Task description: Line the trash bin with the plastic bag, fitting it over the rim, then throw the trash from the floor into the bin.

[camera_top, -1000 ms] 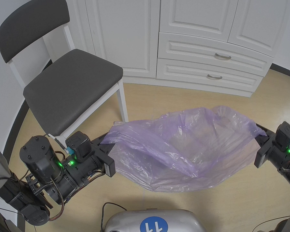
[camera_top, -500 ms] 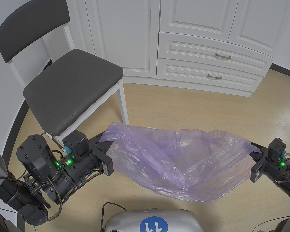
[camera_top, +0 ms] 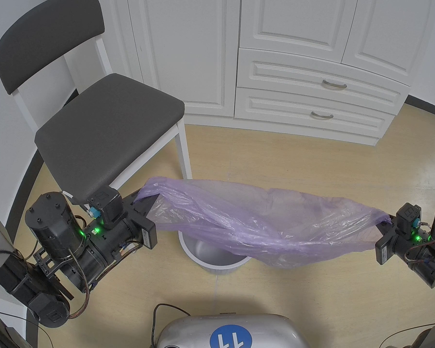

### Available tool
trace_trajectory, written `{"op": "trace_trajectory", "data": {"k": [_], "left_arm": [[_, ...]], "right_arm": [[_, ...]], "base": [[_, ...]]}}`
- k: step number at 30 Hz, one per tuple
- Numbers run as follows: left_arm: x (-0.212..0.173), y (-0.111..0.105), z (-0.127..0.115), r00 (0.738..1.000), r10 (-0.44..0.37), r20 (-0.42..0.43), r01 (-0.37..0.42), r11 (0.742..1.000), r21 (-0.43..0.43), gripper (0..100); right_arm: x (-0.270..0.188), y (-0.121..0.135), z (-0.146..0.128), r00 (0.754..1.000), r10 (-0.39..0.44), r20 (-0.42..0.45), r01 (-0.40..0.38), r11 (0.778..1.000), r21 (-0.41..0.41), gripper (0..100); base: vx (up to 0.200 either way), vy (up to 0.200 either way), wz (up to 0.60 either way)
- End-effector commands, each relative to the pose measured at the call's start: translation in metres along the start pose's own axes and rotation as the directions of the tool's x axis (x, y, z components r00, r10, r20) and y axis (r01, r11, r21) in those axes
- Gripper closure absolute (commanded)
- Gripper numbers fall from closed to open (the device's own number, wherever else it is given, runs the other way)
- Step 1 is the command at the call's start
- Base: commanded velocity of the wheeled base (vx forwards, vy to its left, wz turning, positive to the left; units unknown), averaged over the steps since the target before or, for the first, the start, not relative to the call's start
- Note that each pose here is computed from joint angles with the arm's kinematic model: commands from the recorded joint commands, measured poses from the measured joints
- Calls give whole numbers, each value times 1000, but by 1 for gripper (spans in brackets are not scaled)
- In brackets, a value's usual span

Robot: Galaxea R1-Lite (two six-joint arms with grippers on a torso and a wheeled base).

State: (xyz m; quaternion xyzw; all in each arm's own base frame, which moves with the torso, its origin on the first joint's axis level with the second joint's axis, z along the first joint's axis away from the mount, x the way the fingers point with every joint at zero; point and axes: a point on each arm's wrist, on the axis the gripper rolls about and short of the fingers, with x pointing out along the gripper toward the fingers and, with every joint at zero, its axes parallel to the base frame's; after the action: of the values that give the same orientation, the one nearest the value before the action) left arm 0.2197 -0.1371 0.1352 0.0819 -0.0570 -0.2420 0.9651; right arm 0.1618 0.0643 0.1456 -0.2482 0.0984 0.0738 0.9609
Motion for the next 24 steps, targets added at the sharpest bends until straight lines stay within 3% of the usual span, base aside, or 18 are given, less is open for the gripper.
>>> {"op": "trace_trajectory", "data": {"k": [1,13,20,24], "left_arm": [[2,3,-4,1000,14,-12,-14,1000,3,100],[8,14,1,998,61,12,-61,998,1,100],[17,20,9,995,83,47,-81,996,-34,100],[24,25,19,992,117,54,-110,988,-112,100]], "right_arm": [[6,1,-2,999,-12,-30,11,1000,-6,100],[12,-5,10,994,-103,-19,104,994,31,100],[16,-10,24,992,-123,23,119,984,134,100],[20,-15,38,988,-144,61,125,961,245,100]], "base": [[0,0,0],[0,0,0],[0,0,0],[0,0,0]]}}
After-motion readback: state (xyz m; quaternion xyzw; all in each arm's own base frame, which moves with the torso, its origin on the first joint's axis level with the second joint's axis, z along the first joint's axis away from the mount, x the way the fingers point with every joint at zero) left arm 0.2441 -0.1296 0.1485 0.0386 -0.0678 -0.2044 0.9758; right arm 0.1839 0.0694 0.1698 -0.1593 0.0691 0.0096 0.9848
